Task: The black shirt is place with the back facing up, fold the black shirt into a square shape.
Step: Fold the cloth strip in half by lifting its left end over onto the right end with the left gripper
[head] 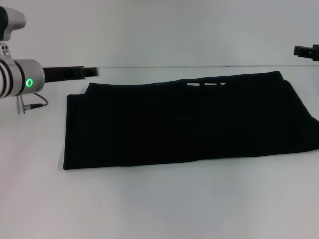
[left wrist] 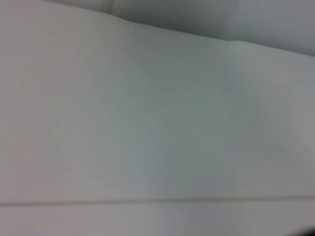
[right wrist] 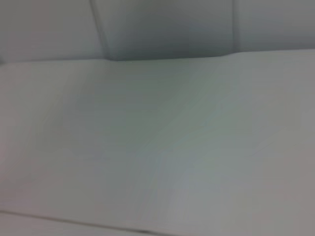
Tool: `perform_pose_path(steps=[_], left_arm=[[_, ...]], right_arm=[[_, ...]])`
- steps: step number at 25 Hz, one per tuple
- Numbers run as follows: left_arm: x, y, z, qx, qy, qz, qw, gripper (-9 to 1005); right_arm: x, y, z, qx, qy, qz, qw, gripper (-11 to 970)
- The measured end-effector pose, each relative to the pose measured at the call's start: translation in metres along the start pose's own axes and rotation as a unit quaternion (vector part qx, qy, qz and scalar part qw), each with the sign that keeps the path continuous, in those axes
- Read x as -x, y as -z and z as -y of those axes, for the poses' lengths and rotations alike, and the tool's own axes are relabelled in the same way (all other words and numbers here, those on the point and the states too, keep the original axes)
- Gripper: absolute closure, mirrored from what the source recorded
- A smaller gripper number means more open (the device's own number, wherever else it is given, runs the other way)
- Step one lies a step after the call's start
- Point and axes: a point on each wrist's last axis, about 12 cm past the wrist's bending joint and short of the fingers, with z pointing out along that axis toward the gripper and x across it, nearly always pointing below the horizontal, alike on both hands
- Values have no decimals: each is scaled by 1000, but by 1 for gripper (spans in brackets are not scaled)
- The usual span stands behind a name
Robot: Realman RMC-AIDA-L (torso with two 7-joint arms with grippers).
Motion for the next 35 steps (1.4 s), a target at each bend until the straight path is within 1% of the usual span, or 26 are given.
perform_pose_path(steps=[1, 4, 7, 9, 12, 16, 20, 23, 27, 29, 31, 32, 35], left_arm=[[0, 4, 3, -26, 3, -8, 1000, 452], [-2, 23, 14, -121, 5, -42, 992, 348], [-8, 43, 18, -199, 21, -65, 977, 273], [-15, 56, 15, -236, 47, -77, 967, 224], [-28, 71, 8, -262, 85, -104, 956, 148], [-45, 86, -1, -268, 127, -137, 945, 42], [-58, 97, -6, -274, 184, -162, 930, 39], [-69, 97, -6, -266, 224, -193, 918, 38], [-78, 92, -5, -241, 262, -239, 903, 39], [-81, 89, -6, -227, 280, -250, 899, 40], [-85, 84, -7, -205, 297, -259, 896, 40], [-86, 82, -8, -197, 303, -262, 895, 40], [-88, 77, -13, -167, 327, -257, 894, 41]], right_arm=[[-1, 5, -2, 25, -7, -1, 1000, 342], [-6, 17, -8, 92, -25, -8, 995, 340], [-13, 28, -14, 147, -37, -10, 988, 339], [-19, 31, -19, 170, -39, -15, 984, 338], [-26, 32, -27, 196, -37, -22, 980, 336], [-31, 30, -40, 232, -20, -26, 972, 334], [-32, 30, -53, 267, 6, -28, 963, 332], [-33, 31, -62, 297, 42, -37, 953, 330], [-31, 34, -78, 347, 102, -61, 930, 168], [-29, 35, -86, 368, 127, -75, 918, 99], [-28, 35, -93, 383, 141, -82, 909, 42], [-27, 35, -97, 390, 146, -83, 906, 42], [-23, 34, -101, 393, 152, -77, 904, 43]])
